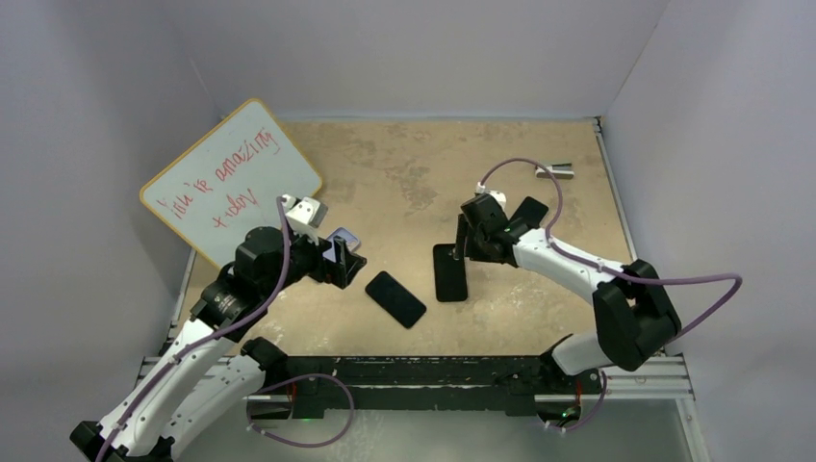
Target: Put the phone into the phone case
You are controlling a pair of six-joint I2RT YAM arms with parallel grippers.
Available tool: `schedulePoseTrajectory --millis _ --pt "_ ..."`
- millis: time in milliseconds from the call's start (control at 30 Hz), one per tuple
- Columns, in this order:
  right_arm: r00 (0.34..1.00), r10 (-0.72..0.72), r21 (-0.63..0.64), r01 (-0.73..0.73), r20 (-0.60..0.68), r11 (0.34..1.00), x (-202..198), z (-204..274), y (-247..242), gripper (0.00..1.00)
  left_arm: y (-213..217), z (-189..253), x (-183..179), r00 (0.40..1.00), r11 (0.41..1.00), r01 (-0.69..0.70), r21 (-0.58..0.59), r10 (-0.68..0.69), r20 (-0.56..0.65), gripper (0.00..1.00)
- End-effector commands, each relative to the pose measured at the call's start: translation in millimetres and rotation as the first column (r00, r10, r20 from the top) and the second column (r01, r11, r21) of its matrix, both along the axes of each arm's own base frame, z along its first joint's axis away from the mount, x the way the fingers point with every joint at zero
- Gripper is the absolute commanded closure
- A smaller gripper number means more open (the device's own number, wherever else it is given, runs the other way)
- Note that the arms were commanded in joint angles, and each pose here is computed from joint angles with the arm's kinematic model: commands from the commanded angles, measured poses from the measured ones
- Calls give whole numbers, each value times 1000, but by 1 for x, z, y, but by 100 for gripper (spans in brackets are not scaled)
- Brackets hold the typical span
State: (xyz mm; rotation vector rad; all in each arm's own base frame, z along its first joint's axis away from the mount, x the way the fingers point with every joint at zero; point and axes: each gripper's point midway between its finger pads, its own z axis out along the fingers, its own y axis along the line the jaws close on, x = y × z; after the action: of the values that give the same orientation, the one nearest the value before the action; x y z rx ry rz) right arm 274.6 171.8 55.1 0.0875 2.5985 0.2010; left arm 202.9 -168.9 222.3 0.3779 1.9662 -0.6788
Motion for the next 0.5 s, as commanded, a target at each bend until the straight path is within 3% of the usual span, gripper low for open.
schedulePoseTrajectory --millis 0,133,167,300,467 --pt "964 -218 -63 230 154 971 31 40 -35 29 0 17 1 999 1000 0 -19 1 45 0" --pt "893 -373 -73 402 252 913 53 61 -71 4 0 19 0 999 1000 2 -24 -1 51 0" --pt "871 -408 -69 441 272 895 58 65 -79 2 1 19 0 999 1000 2 -25 -1 52 0" --pt "805 -501 -73 547 317 834 74 74 -110 1 4 23 0 998 999 -14 -29 16 65 0" --pt "778 -551 -81 597 302 798 94 64 -127 1 5 24 -1 998 999 -15 -30 17 67 0"
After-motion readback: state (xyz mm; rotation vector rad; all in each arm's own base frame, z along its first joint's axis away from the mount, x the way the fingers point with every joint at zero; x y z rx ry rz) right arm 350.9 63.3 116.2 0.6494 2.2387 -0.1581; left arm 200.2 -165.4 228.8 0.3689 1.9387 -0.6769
